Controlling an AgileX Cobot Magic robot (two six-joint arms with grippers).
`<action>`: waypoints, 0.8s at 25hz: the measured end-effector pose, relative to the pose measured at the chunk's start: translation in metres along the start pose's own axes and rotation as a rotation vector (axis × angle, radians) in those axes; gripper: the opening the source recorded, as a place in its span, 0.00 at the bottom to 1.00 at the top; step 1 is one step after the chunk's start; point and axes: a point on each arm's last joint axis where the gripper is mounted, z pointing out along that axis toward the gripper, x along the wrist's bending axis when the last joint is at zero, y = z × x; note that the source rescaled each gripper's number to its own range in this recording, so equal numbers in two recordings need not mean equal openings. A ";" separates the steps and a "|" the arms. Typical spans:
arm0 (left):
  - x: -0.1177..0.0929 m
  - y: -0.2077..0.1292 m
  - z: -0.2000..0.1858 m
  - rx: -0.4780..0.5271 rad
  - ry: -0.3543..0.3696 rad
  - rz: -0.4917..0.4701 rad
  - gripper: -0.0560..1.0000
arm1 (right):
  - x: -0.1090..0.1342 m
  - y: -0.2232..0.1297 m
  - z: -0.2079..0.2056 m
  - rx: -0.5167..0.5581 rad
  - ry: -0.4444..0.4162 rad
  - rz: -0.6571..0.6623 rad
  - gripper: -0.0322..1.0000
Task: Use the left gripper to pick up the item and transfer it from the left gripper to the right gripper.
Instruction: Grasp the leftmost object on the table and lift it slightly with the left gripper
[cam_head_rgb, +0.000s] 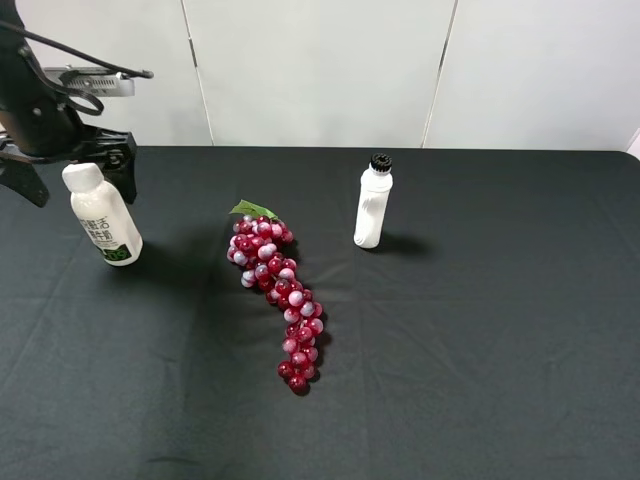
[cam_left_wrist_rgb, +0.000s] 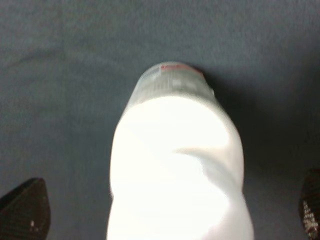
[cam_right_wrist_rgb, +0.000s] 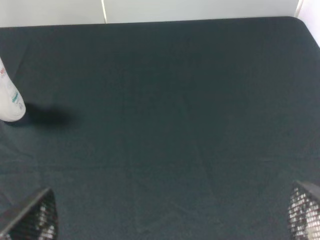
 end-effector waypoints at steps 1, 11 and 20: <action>0.000 0.001 0.004 0.001 0.000 0.000 1.00 | 0.000 0.000 0.000 0.000 0.000 0.000 1.00; -0.007 0.003 0.025 0.004 0.008 0.029 1.00 | 0.000 0.000 0.000 0.000 0.000 0.000 1.00; -0.010 0.003 0.027 0.000 0.010 0.044 0.74 | 0.000 0.000 0.000 0.000 0.000 0.000 1.00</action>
